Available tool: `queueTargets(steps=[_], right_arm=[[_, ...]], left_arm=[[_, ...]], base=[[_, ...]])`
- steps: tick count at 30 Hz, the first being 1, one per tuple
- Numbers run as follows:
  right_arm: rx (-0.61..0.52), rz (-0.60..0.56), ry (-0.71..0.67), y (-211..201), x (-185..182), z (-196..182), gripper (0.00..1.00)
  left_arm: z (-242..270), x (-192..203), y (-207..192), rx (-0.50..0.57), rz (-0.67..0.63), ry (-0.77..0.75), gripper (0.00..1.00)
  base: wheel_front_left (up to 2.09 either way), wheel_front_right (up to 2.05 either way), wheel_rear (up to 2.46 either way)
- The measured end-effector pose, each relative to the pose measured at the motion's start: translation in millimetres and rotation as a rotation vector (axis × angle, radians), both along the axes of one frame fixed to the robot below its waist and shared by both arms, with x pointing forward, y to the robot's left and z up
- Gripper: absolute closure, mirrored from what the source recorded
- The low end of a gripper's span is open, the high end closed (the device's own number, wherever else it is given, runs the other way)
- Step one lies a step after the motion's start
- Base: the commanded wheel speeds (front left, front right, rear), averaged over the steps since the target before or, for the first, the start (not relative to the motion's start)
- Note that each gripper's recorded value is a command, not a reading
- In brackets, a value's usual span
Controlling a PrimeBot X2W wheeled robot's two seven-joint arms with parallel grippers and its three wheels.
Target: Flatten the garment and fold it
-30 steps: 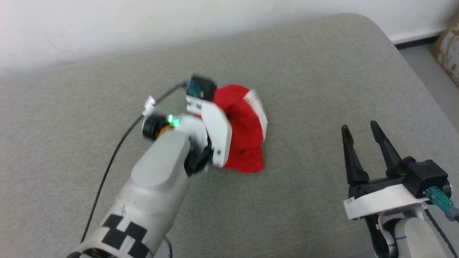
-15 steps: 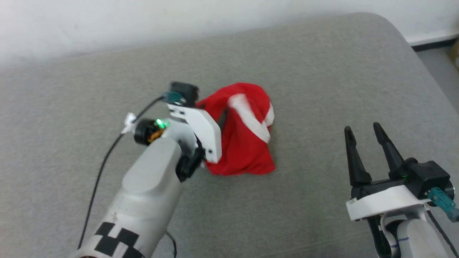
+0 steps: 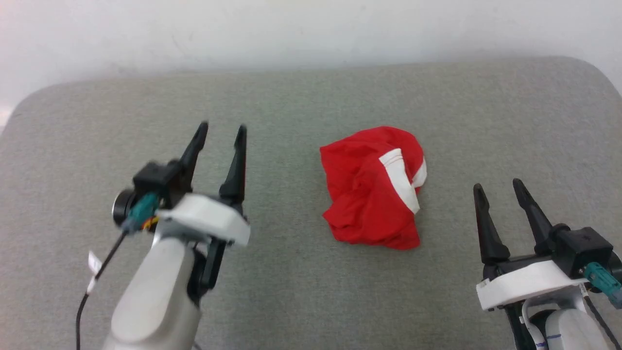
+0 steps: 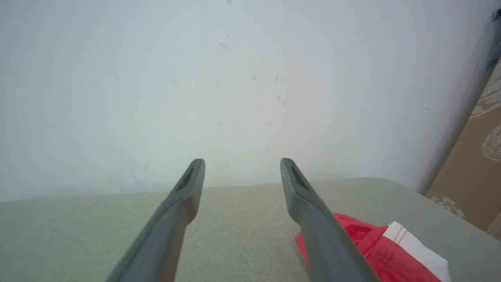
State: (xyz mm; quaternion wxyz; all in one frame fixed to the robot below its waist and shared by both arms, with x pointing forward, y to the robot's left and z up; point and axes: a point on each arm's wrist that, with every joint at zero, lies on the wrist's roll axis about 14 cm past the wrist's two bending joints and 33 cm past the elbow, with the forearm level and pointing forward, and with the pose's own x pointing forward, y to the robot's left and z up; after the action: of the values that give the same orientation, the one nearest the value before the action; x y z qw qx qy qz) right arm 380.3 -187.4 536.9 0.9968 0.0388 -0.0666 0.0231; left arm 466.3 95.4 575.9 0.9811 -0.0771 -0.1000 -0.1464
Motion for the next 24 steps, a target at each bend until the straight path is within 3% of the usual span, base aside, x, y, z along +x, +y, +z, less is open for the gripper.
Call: queueTargets(steps=[9,17,24], right_arm=[[0.0,0.054,0.007,18,-3,2,0.0],[-0.008,0.086,0.032,29,0,-3,0.0],[-0.033,0.184,0.197,61,28,-26,0.0]], left_arm=[[-27,-59,55,-0.013,0.156,0.04,0.0],[-29,-77,81,-0.022,0.252,0.033,0.0],[-32,-78,86,-0.024,0.271,0.034,0.0]], base=[[0.0,0.0,0.0],[0.0,0.0,0.0],[0.0,0.0,0.0]])
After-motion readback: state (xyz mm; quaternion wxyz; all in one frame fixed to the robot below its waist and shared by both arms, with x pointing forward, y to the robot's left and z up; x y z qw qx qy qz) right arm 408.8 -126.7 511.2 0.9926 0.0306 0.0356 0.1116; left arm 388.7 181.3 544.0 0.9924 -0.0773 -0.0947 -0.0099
